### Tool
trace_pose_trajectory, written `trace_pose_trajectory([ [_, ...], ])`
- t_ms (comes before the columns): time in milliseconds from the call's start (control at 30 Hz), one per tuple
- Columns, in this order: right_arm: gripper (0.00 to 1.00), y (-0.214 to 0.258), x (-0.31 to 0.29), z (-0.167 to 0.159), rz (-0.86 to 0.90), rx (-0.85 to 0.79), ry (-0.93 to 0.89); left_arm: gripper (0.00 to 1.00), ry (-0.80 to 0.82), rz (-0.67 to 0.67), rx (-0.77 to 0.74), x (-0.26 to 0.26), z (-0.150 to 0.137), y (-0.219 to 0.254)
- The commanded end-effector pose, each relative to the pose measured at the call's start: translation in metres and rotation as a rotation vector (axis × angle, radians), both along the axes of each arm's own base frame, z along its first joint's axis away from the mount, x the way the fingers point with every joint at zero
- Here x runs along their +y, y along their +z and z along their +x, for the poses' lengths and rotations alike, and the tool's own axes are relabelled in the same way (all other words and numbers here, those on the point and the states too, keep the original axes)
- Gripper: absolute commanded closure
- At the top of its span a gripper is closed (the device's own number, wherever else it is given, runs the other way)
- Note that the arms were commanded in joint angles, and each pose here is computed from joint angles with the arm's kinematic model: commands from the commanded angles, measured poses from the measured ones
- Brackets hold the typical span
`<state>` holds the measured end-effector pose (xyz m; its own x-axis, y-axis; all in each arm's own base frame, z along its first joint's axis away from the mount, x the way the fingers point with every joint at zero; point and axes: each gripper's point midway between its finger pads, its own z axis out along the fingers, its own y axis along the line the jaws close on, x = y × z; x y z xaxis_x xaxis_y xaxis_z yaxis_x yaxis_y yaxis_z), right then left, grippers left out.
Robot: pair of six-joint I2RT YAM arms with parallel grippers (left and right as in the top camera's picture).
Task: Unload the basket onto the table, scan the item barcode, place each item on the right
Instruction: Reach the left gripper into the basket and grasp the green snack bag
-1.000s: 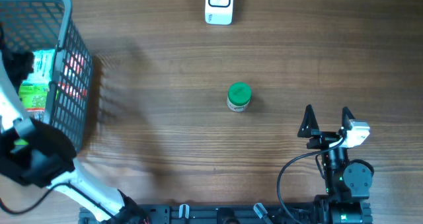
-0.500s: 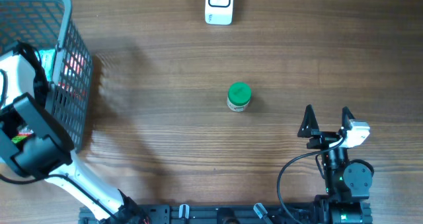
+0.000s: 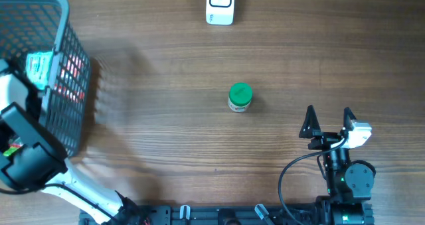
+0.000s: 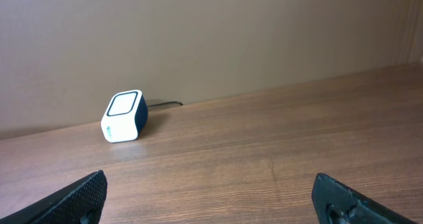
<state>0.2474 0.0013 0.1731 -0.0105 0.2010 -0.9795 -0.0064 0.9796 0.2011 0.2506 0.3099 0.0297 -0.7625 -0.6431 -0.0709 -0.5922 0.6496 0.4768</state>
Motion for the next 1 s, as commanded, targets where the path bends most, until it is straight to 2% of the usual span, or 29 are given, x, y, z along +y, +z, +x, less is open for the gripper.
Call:
trace_pose_trajectory([
  [0, 0.00, 0.002, 0.001, 0.000, -0.017, -0.009, 0.003, 0.96, 0.057, -0.299, -0.076, -0.040, -0.010, -0.053],
  [67, 0.00, 0.002, 0.001, 0.000, -0.017, -0.009, 0.003, 0.96, 0.055, -0.330, -0.133, -0.047, 0.006, -0.045],
  [167, 0.00, 0.002, 0.001, 0.000, -0.017, -0.009, 0.003, 0.96, 0.058, -0.312, -0.248, -0.050, 0.044, -0.003],
  [233, 0.00, 0.002, 0.001, 0.000, -0.018, -0.009, 0.003, 0.96, 0.026, -0.249, -0.338, -0.047, 0.073, 0.047],
  [333, 0.00, 0.002, 0.001, 0.000, -0.017, -0.009, 0.003, 0.96, 0.034, -0.126, -0.558, -0.046, 0.106, 0.141],
  [400, 0.00, 0.002, 0.001, 0.000, -0.017, -0.009, 0.003, 0.96, 0.036, -0.057, -0.693, -0.047, 0.111, 0.197],
  [500, 0.00, 0.002, 0.001, 0.000, -0.017, -0.009, 0.003, 0.96, 0.062, 0.012, -0.920, -0.061, 0.101, 0.278],
  [633, 0.00, 0.002, 0.001, 0.000, -0.017, -0.009, 0.003, 0.96, -0.090, -0.006, -1.222, -0.115, 0.076, 0.379],
  [700, 0.00, 0.002, 0.001, 0.000, -0.017, -0.009, 0.003, 0.96, -0.203, -0.091, -1.327, -0.156, 0.067, 0.410],
  [800, 0.00, 0.002, 0.001, 0.000, -0.017, -0.009, 0.003, 0.96, -0.462, -0.390, -1.407, -0.247, 0.070, 0.432],
  [867, 0.00, 0.002, 0.001, 0.000, -0.017, -0.009, 0.003, 0.96, -0.599, -0.552, -1.361, -0.303, 0.076, 0.426],
  [967, 0.00, 0.002, 0.001, 0.000, -0.017, -0.009, 0.003, 0.96, -0.700, -0.649, -1.191, -0.353, 0.086, 0.386],
])
